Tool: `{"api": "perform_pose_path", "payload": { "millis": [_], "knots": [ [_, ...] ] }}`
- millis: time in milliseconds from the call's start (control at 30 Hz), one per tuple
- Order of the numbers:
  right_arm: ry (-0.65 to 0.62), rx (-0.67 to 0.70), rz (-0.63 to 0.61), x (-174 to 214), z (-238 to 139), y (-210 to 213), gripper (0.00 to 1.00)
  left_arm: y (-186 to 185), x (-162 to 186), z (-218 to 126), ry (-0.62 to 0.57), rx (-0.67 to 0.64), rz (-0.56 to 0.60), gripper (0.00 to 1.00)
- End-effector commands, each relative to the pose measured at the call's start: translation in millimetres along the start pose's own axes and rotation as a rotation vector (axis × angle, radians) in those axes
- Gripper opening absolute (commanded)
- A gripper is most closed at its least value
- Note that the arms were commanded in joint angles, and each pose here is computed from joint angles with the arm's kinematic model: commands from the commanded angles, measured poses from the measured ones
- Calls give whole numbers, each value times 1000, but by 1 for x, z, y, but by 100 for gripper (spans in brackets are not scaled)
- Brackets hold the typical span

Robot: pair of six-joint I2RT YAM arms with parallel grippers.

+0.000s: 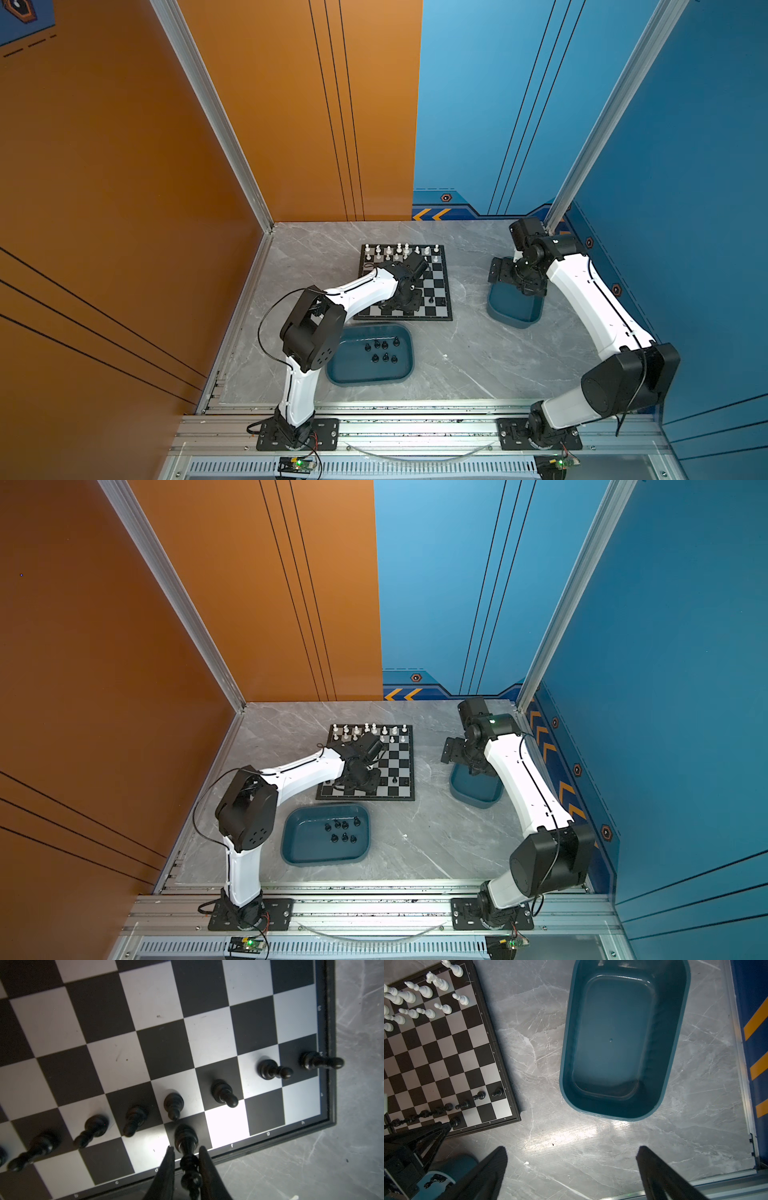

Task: Set up the chess pieces on the board
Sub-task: 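Open the left gripper and swing it back over the black piece tray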

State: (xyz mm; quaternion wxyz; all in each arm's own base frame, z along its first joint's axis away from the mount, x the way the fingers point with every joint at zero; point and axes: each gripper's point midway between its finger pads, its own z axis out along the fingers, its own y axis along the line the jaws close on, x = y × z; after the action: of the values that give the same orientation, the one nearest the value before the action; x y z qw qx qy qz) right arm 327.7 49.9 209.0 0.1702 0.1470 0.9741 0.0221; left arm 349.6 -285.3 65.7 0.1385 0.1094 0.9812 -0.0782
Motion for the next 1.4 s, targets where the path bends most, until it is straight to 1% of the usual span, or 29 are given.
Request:
{"api": "perform_pose_path", "payload": {
  "millis": [0,300,567,767,967,1100,1200,1300,1367],
  "knots": [
    [-4,27,-2,-2,-4,-3,100,6,2,-4,7,-9,-7,26],
    [-2,24,-7,-2,-5,-3,100,4,-2,-13,-14,5,-23,34],
    [-10,27,-8,-2,-7,-6,100,0,-10,-28,-57,16,-24,36],
    [-22,19,-11,-2,-12,-6,100,-5,-22,-48,-107,43,-28,39],
    [-46,5,-8,-3,-19,-6,100,-7,-39,-86,-199,76,-42,41],
    [-57,-17,-5,-3,-23,-3,100,12,-46,-122,-283,58,-88,42],
    [-65,-39,-9,-3,-25,1,100,39,-41,-147,-334,11,-136,43],
    [-68,-59,-23,-1,-27,8,100,74,-23,-166,-357,-48,-201,45],
    [-67,-70,-41,1,-28,14,100,98,-3,-171,-356,-87,-250,45]
  ]
}}
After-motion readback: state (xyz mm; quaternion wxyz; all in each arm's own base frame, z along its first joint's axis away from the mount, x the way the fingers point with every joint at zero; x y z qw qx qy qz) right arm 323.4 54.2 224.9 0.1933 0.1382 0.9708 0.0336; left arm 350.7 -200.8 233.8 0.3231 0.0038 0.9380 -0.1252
